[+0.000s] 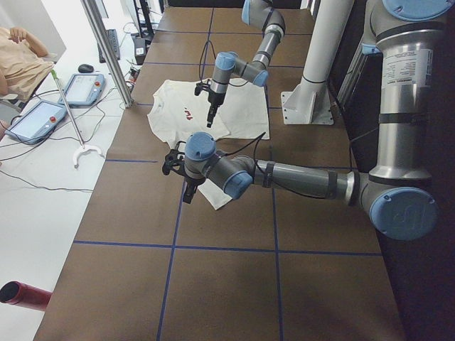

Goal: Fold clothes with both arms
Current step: 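Carry the grasped sleeve across the shirt front toward the far shoulder, then release the sleeve and withdraw the right gripper while the left gripper grasps the other cuff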

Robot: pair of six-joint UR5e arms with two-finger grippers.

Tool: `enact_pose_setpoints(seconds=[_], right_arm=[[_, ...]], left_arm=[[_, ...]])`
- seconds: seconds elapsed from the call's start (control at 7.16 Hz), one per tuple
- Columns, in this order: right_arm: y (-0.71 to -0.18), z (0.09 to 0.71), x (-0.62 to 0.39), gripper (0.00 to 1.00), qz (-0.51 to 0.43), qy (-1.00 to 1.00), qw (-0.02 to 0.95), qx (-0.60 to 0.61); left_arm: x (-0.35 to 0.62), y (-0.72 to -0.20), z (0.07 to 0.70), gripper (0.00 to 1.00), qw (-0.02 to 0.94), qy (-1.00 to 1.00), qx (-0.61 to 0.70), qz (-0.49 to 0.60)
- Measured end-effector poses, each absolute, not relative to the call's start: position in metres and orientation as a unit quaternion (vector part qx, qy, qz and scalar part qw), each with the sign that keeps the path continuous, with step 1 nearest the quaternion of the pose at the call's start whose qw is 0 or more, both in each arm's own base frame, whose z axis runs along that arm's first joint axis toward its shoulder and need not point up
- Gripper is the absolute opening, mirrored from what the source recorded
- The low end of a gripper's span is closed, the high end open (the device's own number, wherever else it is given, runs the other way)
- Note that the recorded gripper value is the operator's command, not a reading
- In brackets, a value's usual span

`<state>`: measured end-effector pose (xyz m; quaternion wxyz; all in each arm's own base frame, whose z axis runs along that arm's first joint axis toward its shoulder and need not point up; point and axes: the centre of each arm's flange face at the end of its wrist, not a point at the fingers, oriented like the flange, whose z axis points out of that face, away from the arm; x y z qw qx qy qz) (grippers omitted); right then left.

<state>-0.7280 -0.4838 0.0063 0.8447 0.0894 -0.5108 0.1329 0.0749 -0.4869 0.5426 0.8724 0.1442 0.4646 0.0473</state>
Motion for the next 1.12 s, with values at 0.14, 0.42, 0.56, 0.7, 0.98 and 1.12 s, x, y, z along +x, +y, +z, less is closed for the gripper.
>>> enact_pose_setpoints(seconds=[0.14, 0.42, 0.56, 0.7, 0.98, 1.12], right_arm=[[-0.493, -0.005, -0.717, 0.66, 0.152, -0.521, 0.836, 0.086], [-0.520, 0.015, -0.651, 0.66, 0.184, -0.532, 0.825, 0.057], [-0.537, 0.056, -0.594, 0.66, 0.190, -0.531, 0.825, 0.034], [-0.553, 0.107, -0.536, 0.65, 0.196, -0.528, 0.826, 0.011], [-0.576, 0.214, -0.416, 0.66, 0.189, -0.514, 0.837, -0.006], [-0.579, 0.254, -0.363, 0.66, 0.173, -0.512, 0.841, -0.006]], left_arm=[[0.083, -0.484, 0.545, 1.00, 0.872, 0.472, 0.128, 0.031], [0.135, -0.475, 0.563, 0.97, 0.880, 0.471, 0.065, 0.000], [0.157, -0.471, 0.579, 0.96, 0.888, 0.457, 0.047, -0.004], [0.174, -0.467, 0.592, 0.92, 0.893, 0.448, 0.032, 0.001], [0.206, -0.456, 0.609, 0.81, 0.898, 0.439, 0.007, 0.022], [0.215, -0.455, 0.615, 0.77, 0.900, 0.435, 0.000, 0.028]])
